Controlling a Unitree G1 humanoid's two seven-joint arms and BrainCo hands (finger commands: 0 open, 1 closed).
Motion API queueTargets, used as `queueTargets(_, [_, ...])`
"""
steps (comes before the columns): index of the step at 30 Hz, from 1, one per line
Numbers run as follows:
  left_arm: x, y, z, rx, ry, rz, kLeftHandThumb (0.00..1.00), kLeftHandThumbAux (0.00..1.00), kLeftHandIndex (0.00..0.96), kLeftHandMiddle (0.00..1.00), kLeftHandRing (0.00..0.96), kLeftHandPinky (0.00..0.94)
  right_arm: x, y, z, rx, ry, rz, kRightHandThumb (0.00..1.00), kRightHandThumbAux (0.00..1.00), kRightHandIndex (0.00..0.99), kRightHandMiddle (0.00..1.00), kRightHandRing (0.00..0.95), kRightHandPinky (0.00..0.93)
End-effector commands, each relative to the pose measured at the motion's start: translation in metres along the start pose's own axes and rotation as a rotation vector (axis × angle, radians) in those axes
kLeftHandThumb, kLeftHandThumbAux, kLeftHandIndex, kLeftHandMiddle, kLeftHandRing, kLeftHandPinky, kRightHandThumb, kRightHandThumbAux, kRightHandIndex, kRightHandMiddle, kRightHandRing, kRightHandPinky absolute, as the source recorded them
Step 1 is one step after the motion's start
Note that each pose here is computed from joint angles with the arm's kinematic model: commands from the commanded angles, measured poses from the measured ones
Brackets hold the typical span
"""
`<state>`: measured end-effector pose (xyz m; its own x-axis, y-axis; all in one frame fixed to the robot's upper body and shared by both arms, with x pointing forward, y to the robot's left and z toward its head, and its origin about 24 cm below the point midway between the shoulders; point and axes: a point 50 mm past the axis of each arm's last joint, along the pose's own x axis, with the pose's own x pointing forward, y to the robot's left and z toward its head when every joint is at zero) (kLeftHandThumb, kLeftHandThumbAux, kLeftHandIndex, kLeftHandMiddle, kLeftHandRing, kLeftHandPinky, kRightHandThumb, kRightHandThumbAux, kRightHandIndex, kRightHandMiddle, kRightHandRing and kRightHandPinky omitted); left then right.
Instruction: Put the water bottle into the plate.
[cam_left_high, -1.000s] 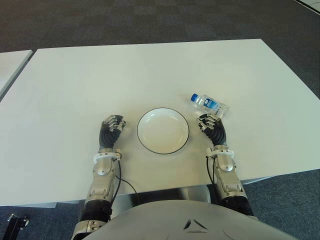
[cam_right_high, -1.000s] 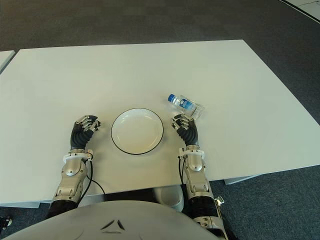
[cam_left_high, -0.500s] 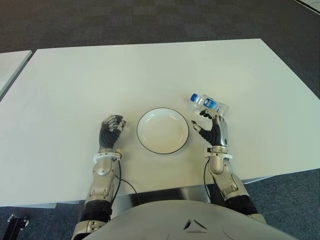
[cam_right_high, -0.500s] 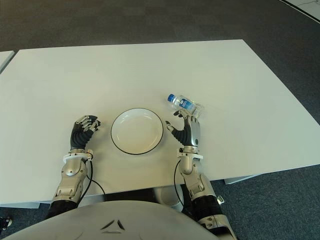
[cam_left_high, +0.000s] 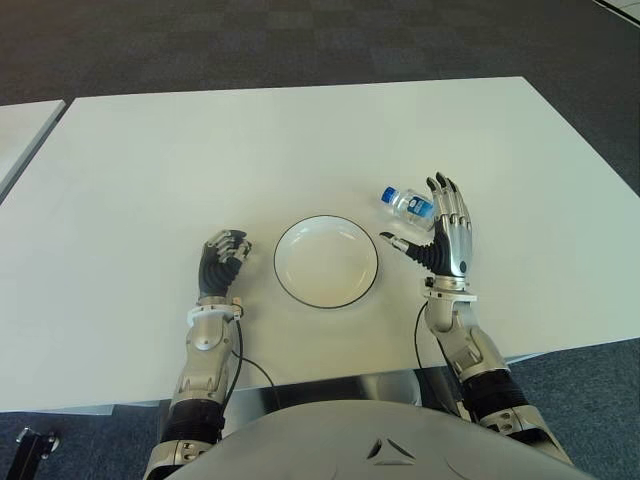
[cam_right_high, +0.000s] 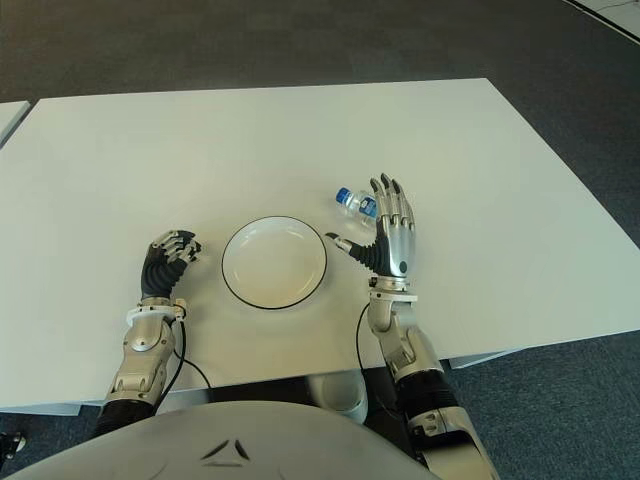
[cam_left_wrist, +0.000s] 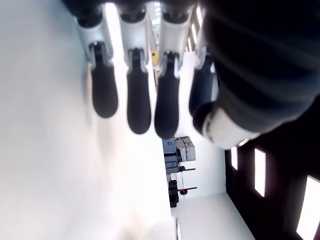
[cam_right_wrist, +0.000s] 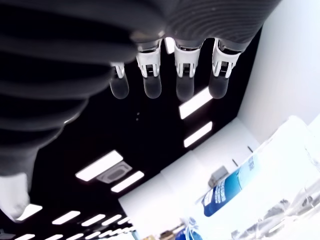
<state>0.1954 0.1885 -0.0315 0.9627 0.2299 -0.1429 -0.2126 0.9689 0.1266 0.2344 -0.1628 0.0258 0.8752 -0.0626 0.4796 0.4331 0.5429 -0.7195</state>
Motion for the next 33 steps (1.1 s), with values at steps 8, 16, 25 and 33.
queueTargets(8, [-0.008, 0.000, -0.017, 0.002, 0.101, 0.016, 0.703, 0.718, 0.429, 0.514, 0.498, 0.488, 0.037, -0.002, 0.000, -0.043, 0.014, -0.020, 0.463, 0.401, 0.000, 0.000, 0.000, 0.000])
queueTargets(16, [-0.009, 0.001, -0.017, 0.006, 0.093, 0.023, 0.704, 0.718, 0.429, 0.520, 0.503, 0.491, 0.059, 0.007, -0.011, -0.102, 0.090, -0.012, 0.485, 0.312, 0.000, 0.000, 0.000, 0.000])
queueTargets(25, [-0.012, 0.002, -0.015, -0.005, 0.092, 0.038, 0.703, 0.717, 0.428, 0.502, 0.491, 0.485, 0.075, 0.019, -0.018, -0.187, 0.207, 0.005, 0.608, 0.218, 0.000, 0.000, 0.000, 0.000])
queueTargets(33, [-0.013, 0.001, -0.015, -0.002, 0.093, 0.034, 0.703, 0.717, 0.428, 0.500, 0.492, 0.487, 0.086, 0.027, -0.022, -0.282, 0.261, 0.156, 0.656, 0.181, 0.000, 0.000, 0.000, 0.000])
